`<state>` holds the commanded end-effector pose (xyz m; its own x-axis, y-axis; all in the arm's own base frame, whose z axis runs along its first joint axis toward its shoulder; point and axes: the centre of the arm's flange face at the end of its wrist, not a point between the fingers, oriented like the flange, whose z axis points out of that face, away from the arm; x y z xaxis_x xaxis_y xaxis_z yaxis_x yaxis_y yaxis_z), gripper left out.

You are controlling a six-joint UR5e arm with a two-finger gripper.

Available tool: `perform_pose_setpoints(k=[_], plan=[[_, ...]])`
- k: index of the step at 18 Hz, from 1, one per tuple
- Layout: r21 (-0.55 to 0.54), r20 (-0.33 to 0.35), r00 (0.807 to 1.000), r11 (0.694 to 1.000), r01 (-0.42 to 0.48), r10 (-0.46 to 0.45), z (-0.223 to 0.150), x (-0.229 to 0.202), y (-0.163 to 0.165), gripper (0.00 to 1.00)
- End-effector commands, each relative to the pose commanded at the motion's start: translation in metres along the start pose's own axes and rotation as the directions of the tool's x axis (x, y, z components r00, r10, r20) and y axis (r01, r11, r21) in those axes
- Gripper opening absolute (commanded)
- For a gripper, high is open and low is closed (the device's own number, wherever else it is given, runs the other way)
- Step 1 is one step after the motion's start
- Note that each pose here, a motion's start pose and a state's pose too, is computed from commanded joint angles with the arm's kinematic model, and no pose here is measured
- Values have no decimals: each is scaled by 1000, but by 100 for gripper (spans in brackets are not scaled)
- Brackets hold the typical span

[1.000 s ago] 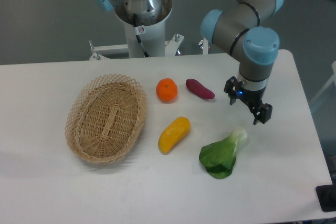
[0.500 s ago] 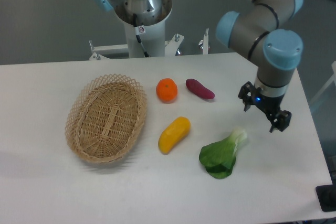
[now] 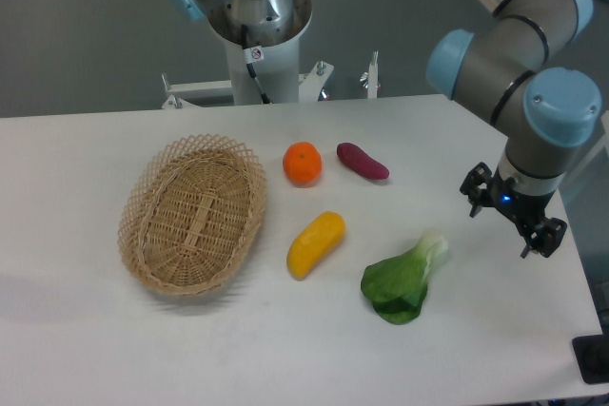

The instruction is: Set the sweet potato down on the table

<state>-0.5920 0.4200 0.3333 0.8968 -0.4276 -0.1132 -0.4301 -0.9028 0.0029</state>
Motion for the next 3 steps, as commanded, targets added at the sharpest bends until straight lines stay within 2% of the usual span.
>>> perform_pose_setpoints(k=[3], plan=[[0,-3,1000,1000,-2,2,1,1,0,100]])
